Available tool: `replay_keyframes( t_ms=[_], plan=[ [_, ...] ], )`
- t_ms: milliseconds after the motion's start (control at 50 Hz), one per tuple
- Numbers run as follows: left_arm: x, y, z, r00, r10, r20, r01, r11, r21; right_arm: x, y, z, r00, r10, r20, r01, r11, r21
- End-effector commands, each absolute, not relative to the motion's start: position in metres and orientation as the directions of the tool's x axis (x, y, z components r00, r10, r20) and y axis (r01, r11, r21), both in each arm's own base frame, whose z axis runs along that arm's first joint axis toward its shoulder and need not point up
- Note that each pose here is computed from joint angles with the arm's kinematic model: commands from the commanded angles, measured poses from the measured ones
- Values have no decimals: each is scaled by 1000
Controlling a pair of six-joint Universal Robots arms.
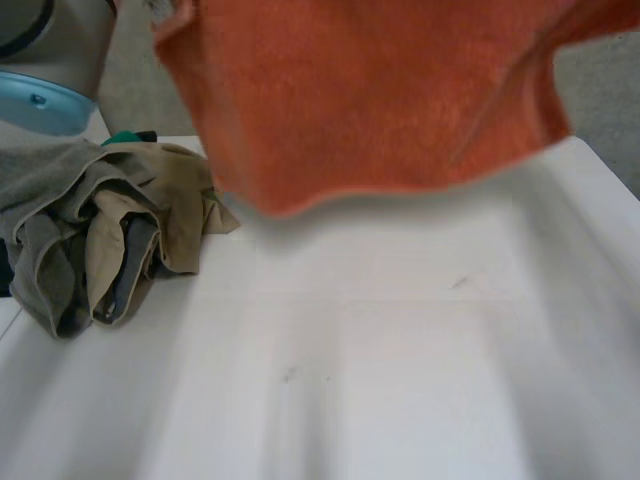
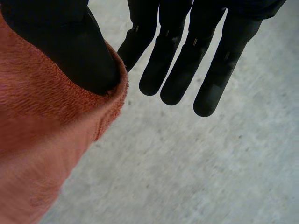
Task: Fold the laundry.
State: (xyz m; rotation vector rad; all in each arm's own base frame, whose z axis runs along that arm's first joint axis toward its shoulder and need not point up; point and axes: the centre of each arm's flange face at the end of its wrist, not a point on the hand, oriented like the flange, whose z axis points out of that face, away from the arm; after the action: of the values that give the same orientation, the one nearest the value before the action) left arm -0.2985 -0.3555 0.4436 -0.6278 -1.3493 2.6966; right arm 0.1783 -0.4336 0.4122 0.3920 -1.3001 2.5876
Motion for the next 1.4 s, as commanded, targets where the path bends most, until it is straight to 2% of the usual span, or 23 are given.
replay_keyframes(
  t_ms=[20,40,100,120,180,220,260,320,340,440,500,600,720,840,1080,1300,1400],
  plan=[
    [-287,-347,400,-894,296,-335,171,-465,-869,169,-421,383,-947,-15,321,-268,-513,-816],
    [-283,-345,382,-887,313,-341,197,-411,-890,166,-419,369,-949,-54,310,-247,-481,-841],
    [-279,-341,352,-874,341,-345,229,-336,-914,164,-416,345,-948,-107,300,-229,-423,-877],
    [-278,-339,332,-865,361,-349,251,-292,-923,162,-413,325,-944,-145,297,-226,-372,-900],
    [-277,-333,298,-845,399,-355,286,-224,-932,157,-408,293,-936,-195,294,-233,-286,-930],
    [-277,-326,265,-819,442,-366,327,-164,-931,155,-403,260,-923,-245,295,-249,-201,-947],
    [-277,-321,230,-787,479,-388,385,-110,-917,153,-398,226,-909,-293,297,-273,-119,-955],
    [-275,-319,199,-755,505,-417,447,-69,-892,152,-393,198,-892,-333,306,-306,-52,-951],
    [-274,-320,183,-734,516,-442,487,-55,-872,151,-390,180,-881,-354,315,-335,-7,-942],
    [-260,-324,143,-686,543,-484,594,33,-804,152,-379,149,-836,-420,355,-428,93,-899],
    [-257,-325,140,-673,552,-493,614,46,-788,152,-374,147,-817,-446,366,-459,119,-880],
    [-259,-321,147,-678,557,-480,602,46,-797,156,-369,151,-818,-464,341,-450,146,-881],
    [-263,-308,149,-684,569,-455,588,61,-807,155,-367,152,-830,-456,322,-433,160,-887],
    [-261,-300,140,-682,574,-453,601,87,-795,146,-373,153,-843,-424,331,-432,166,-887],
    [-261,-332,128,-694,514,-505,622,74,-780,142,-374,155,-859,-392,330,-427,192,-883],
    [-279,-332,126,-673,582,-457,588,47,-807,141,-373,155,-858,-388,335,-434,199,-879],
    [-283,-332,122,-663,592,-459,594,42,-804,139,-374,156,-854,-392,341,-444,208,-872]
  ],
)
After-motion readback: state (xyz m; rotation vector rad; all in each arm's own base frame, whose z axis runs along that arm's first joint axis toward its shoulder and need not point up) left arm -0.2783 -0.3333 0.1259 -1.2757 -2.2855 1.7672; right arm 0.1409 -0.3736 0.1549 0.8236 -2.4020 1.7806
